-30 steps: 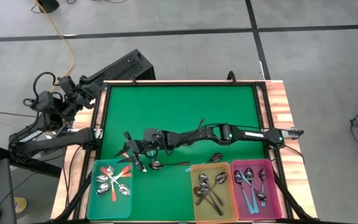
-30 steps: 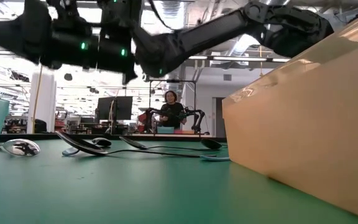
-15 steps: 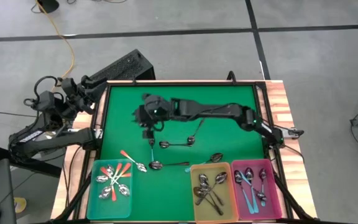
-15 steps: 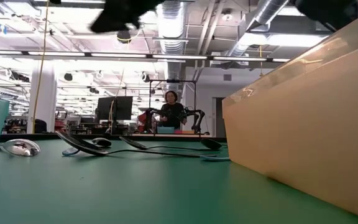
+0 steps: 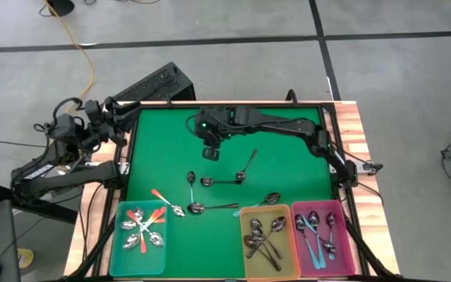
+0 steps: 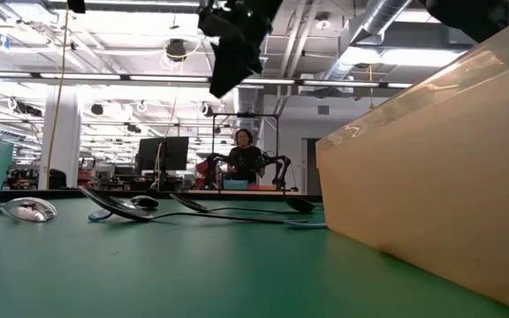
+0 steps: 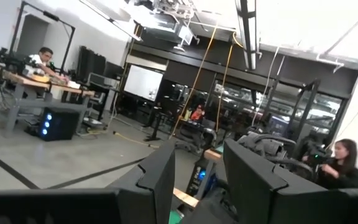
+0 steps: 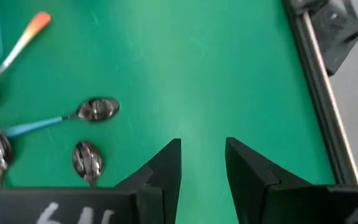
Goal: Sort silverware by color (type)
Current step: Put the black spoon into the orange bin
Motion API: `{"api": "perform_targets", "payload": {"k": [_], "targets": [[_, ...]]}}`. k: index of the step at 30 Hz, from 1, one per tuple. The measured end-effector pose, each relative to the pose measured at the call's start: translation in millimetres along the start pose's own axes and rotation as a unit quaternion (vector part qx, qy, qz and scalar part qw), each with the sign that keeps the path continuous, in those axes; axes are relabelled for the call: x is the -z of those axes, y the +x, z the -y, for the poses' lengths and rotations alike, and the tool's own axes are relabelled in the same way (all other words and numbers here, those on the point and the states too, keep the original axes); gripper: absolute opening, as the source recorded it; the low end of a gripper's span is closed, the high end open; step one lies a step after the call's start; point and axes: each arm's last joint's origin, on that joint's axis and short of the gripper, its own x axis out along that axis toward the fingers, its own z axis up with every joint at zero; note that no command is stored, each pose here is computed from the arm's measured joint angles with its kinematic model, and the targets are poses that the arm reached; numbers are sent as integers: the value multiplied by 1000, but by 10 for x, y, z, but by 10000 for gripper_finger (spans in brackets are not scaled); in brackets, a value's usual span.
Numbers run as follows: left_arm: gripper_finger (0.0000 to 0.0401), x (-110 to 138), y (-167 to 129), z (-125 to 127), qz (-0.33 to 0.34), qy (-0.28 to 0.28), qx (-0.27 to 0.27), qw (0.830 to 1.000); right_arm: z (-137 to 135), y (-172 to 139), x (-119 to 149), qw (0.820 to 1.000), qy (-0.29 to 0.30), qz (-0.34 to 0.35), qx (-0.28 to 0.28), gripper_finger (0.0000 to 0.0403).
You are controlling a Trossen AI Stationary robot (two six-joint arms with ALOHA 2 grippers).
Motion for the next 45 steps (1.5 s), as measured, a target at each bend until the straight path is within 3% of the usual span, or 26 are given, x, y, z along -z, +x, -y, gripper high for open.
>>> {"api": "perform_targets", "payload": {"k": [11,16,27,35,38,45], "targets": [[121,2,0,1,-2,12,2,1000,-77,-4,75,999,2,-38,-7,132],[121,7,0,15,-9,24,27,999,-99,-107,150,997,-2,-76,-10,132],[121,6,-1,15,-8,47,26,999,-178,-635,342,989,-3,-150,-9,132],[121,31,-1,26,-27,44,53,997,-355,-1438,429,995,29,-79,54,132],[121,61,10,27,-45,35,65,996,-501,-1594,428,994,31,-34,95,132],[121,70,7,29,-52,21,70,996,-849,-1476,431,994,-36,-11,103,132]]}}
